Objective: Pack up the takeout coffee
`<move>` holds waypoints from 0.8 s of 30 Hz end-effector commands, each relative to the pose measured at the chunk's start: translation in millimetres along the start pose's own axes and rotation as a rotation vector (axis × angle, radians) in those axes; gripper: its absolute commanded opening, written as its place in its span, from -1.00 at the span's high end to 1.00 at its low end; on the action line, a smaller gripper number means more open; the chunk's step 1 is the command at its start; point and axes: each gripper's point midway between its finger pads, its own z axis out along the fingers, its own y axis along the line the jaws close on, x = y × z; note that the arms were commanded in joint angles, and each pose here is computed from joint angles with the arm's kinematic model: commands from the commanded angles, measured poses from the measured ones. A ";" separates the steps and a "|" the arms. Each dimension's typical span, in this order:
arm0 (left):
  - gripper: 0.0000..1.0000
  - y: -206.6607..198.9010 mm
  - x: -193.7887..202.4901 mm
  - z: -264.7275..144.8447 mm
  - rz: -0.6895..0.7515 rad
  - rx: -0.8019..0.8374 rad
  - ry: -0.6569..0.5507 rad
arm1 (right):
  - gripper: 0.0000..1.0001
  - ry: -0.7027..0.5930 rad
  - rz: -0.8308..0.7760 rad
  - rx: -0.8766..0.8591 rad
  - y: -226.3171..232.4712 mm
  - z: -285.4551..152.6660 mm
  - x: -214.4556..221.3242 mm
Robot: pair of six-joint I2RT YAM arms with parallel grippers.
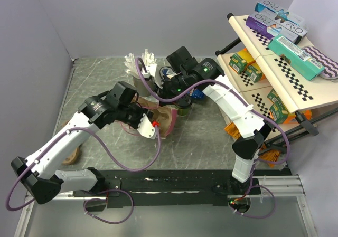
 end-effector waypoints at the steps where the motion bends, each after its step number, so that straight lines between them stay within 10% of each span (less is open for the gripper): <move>1: 0.98 14.1 2.3 0.1 -0.020 -0.059 0.042 | 1.00 -0.055 0.001 -0.006 2.3 -8.9 -13.6; 24: 0.98 19.0 16.0 34.3 -0.048 -0.091 0.099 | 1.00 -0.066 -0.003 -0.055 7.2 -5.7 -11.4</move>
